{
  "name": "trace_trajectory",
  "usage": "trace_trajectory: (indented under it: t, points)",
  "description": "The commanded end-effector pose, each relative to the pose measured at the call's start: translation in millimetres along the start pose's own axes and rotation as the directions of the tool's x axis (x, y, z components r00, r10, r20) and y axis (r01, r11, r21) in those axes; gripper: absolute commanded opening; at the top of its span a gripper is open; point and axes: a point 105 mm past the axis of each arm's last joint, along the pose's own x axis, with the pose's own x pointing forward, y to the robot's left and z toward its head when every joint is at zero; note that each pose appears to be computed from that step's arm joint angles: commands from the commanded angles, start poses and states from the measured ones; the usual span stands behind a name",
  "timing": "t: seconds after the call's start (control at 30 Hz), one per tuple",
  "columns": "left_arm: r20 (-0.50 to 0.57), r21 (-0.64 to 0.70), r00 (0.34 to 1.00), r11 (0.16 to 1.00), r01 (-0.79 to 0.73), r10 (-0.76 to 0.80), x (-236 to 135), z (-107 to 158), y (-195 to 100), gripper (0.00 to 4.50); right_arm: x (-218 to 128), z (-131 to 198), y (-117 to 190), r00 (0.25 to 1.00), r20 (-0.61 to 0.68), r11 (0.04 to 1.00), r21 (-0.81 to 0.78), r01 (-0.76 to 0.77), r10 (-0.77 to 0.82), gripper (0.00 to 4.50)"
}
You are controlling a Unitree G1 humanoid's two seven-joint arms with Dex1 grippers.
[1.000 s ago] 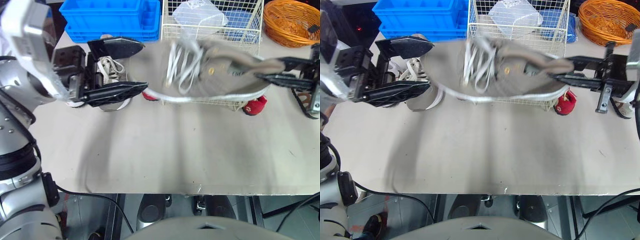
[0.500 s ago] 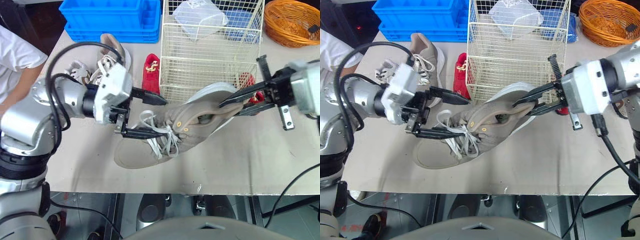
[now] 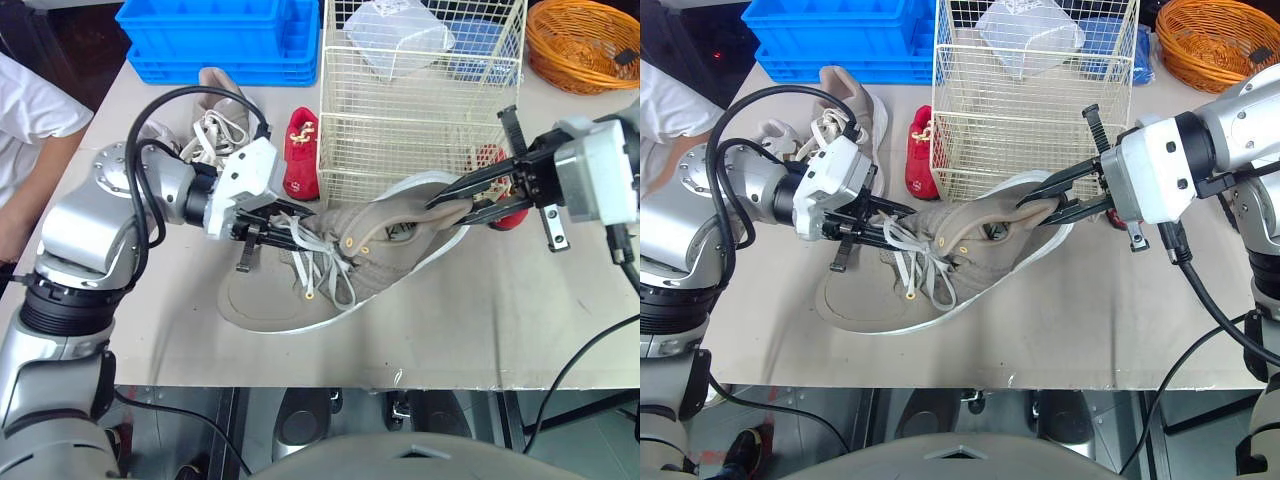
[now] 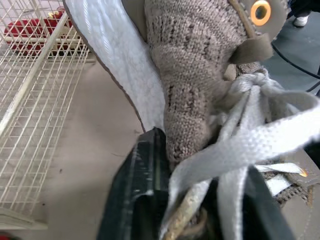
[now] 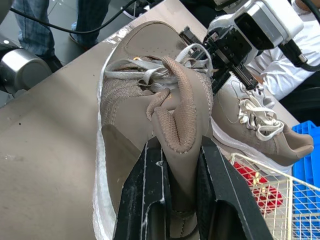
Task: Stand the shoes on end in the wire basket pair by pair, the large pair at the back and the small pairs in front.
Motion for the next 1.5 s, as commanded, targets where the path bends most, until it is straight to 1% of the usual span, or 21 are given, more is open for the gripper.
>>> trace_trajectory:
  t: [0.03, 0.13, 0.2, 0.23, 0.27, 0.33, 0.4, 0.47, 0.5, 0.6, 0.67, 0.8, 0.9, 1.0, 1.13, 1.2, 1.27, 1.33, 1.4, 1.47, 1.5]
  points:
    - [0.101, 0.056, 0.995, 0.998, -0.019, 0.013, 7, 19, 0, 0.48, -14, 1, -5, 0.995, -0.023, 0.995, 0.02, 0.095, -0.095, 1.8]
    - [0.188, 0.036, 0.977, 0.993, -0.112, 0.103, 5, 24, 5, 0.45, -34, 0, -10, 0.972, -0.033, 0.968, 0.094, 0.234, -0.232, 3.08]
    - [0.229, 0.02, 0.961, 0.986, -0.165, 0.157, 4, 27, 6, 0.44, -50, -2, -11, 0.947, -0.069, 0.939, 0.128, 0.319, -0.313, 4.05]
    - [0.253, 0.031, 0.948, 0.977, -0.209, 0.195, 2, 29, 8, 0.44, -59, -4, -11, 0.931, -0.102, 0.921, 0.142, 0.363, -0.351, 4.42]
    - [0.281, 0.047, 0.929, 0.963, -0.265, 0.242, 0, 33, 11, 0.44, -70, -7, -11, 0.911, -0.136, 0.899, 0.16, 0.408, -0.39, 4.42]
    - [0.339, -0.002, 0.876, 0.931, -0.364, 0.343, -6, 39, 17, 0.44, -92, -12, -5, 0.86, -0.204, 0.833, 0.223, 0.506, -0.468, 4.42]
    - [0.396, -0.044, 0.82, 0.9, -0.433, 0.414, -11, 49, 19, 0.44, -101, -13, 3, 0.819, -0.217, 0.762, 0.3, 0.573, -0.531, 4.42]
    - [0.433, -0.063, 0.77, 0.868, -0.492, 0.468, -12, 57, 22, 0.44, -98, -13, 10, 0.785, -0.213, 0.69, 0.381, 0.615, -0.582, 4.42]
    - [0.433, -0.07, 0.759, 0.858, -0.508, 0.485, -10, 57, 23, 0.44, -95, -13, 10, 0.76, -0.211, 0.653, 0.406, 0.64, -0.615, 4.42]
    - [0.425, -0.068, 0.732, 0.825, -0.561, 0.533, -5, 58, 28, 0.44, -80, -11, 2, 0.642, -0.156, 0.492, 0.517, 0.701, -0.751, 4.42]
    - [0.432, -0.079, 0.687, 0.784, -0.616, 0.584, -3, 60, 37, 0.44, -66, -10, 0, 0.588, -0.138, 0.408, 0.593, 0.694, -0.797, 4.42]
    - [0.447, -0.075, 0.613, 0.71, -0.7, 0.651, 8, 63, 49, 0.44, -38, -17, -11, 0.492, -0.163, 0.263, 0.681, 0.683, -0.855, 4.42]
    - [0.464, -0.066, 0.563, 0.661, -0.748, 0.684, 19, 61, 56, 0.44, -28, -16, -30, 0.369, -0.153, 0.125, 0.767, 0.63, -0.917, 4.42]
    - [0.477, -0.043, 0.538, 0.63, -0.776, 0.695, 29, 60, 58, 0.44, -14, -18, -35, 0.342, -0.181, 0.065, 0.798, 0.598, -0.922, 4.42]
    - [0.477, 0.017, 0.552, 0.621, -0.784, 0.684, 41, 54, 53, 0.44, -15, -23, -39, 0.279, -0.225, -0.022, 0.813, 0.581, -0.934, 4.42]
    - [0.484, 0.009, 0.539, 0.612, -0.791, 0.689, 42, 53, 53, 0.44, -15, -25, -40, 0.266, -0.244, -0.046, 0.81, 0.584, -0.933, 4.42]
    - [0.494, 0.009, 0.528, 0.603, -0.797, 0.69, 42, 53, 53, 0.44, -17, -26, -42, 0.248, -0.252, -0.066, 0.813, 0.578, -0.936, 3.93]
    - [0.502, 0.007, 0.517, 0.594, -0.804, 0.694, 42, 54, 53, 0.44, -17, -27, -42, 0.244, -0.26, -0.073, 0.809, 0.583, -0.934, 3.26]
    - [0.511, 0.003, 0.509, 0.59, -0.807, 0.693, 41, 54, 53, 0.44, -17, -29, -42, 0.25, -0.266, -0.071, 0.804, 0.59, -0.931, 2.26]
    - [0.527, -0.028, 0.511, 0.615, -0.788, 0.679, 41, 55, 51, 0.44, -16, -29, -41, 0.253, -0.267, -0.072, 0.807, 0.586, -0.93, 1.31]
    - [0.528, -0.048, 0.512, 0.626, -0.778, 0.677, 40, 55, 51, 0.44, -16, -29, -41, 0.254, -0.265, -0.07, 0.808, 0.585, -0.93, 0.99]
